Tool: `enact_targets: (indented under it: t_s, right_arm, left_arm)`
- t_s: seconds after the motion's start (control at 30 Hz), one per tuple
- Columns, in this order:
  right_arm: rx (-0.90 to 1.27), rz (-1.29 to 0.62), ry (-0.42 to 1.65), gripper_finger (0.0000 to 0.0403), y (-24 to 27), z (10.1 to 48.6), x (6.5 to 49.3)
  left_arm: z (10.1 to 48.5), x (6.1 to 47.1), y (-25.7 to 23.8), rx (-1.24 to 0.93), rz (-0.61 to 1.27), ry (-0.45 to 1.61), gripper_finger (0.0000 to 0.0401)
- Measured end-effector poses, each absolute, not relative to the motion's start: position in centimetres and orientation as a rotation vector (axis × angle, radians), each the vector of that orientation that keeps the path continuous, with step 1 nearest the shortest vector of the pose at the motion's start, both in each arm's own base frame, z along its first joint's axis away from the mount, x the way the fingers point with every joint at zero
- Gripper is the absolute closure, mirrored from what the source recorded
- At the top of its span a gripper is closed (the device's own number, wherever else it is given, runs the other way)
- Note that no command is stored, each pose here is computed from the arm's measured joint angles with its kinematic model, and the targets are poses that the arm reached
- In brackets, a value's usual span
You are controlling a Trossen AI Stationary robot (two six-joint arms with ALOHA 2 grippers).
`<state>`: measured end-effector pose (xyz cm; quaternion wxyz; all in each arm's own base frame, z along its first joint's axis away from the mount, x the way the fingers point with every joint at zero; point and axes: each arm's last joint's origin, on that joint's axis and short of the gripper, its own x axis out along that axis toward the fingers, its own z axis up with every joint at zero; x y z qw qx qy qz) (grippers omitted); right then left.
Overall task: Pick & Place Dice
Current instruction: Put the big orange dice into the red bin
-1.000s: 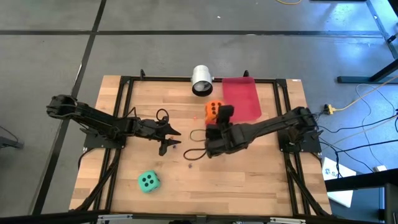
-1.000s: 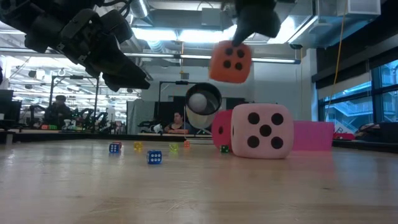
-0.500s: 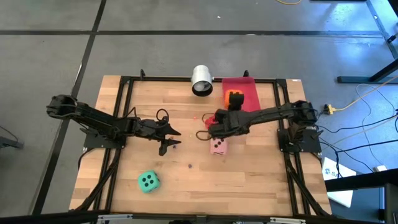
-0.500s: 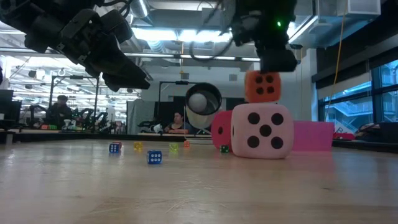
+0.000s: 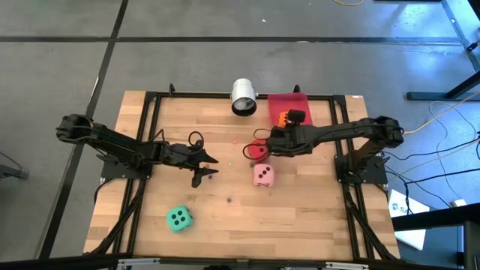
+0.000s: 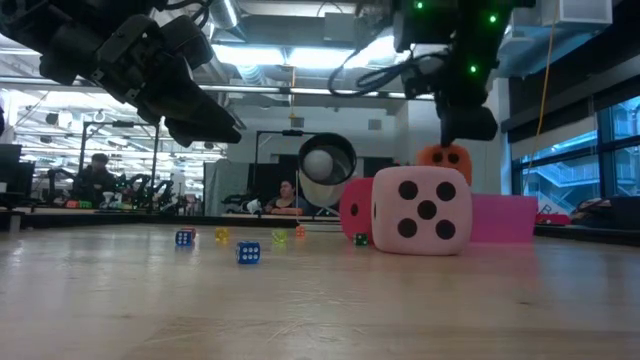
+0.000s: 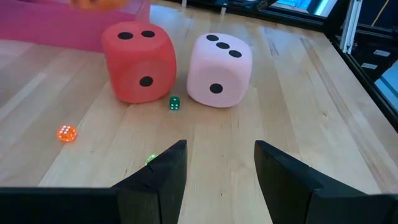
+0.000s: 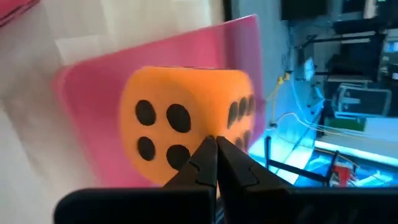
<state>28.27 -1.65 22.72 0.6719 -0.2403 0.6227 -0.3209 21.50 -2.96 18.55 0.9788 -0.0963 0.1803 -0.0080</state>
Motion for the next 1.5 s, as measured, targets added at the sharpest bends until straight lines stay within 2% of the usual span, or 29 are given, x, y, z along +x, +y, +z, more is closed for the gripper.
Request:
enact_targets:
  t_s: [0.17, 0.57, 0.7, 0.87, 1.1, 1.2, 1.33, 1.5]
  right_arm:
    - [-0.538, -0.658, 1.393, 0.0403, -1.9, 21.6, 28.6]
    - [-0.567, -0.706, 1.365, 0.0402, -2.0, 21.9, 28.6]
    - [-0.503, -0.687, 1.340, 0.0387, -1.9, 22.6, 28.3]
    - [-0.379, -0.676, 1.270, 0.0325, -2.1, 24.5, 27.3]
    - [-0.317, -0.758, 1.191, 0.0170, -3.9, 27.1, 25.4]
    - [-0.290, -0.805, 1.177, 0.0121, -4.9, 27.5, 25.0]
    - [-0.209, -0.844, 1.087, 0.0089, -5.8, 28.7, 24.3]
    - [-0.095, -0.743, 0.869, 0.0089, -5.8, 31.9, 22.9]
  left_arm:
    - [18.5, 21.5, -2.9, -0.191, 0.001, 0.361, 0.0221]
    - [18.5, 21.5, -2.9, -0.190, 0.007, 0.360, 0.0221]
    - [18.5, 21.5, -2.9, -0.190, 0.007, 0.360, 0.0221]
    - [18.5, 21.5, -2.9, -0.174, 0.005, 0.361, 0.0221]
    - [18.5, 21.5, -2.9, -0.157, 0.013, 0.359, 0.0221]
    - [18.5, 21.5, -2.8, -0.143, 0.026, 0.358, 0.0221]
    - [18.5, 21.5, -2.8, -0.134, 0.026, 0.357, 0.0221]
    - [18.5, 21.5, -2.8, -0.133, 0.026, 0.357, 0.0221]
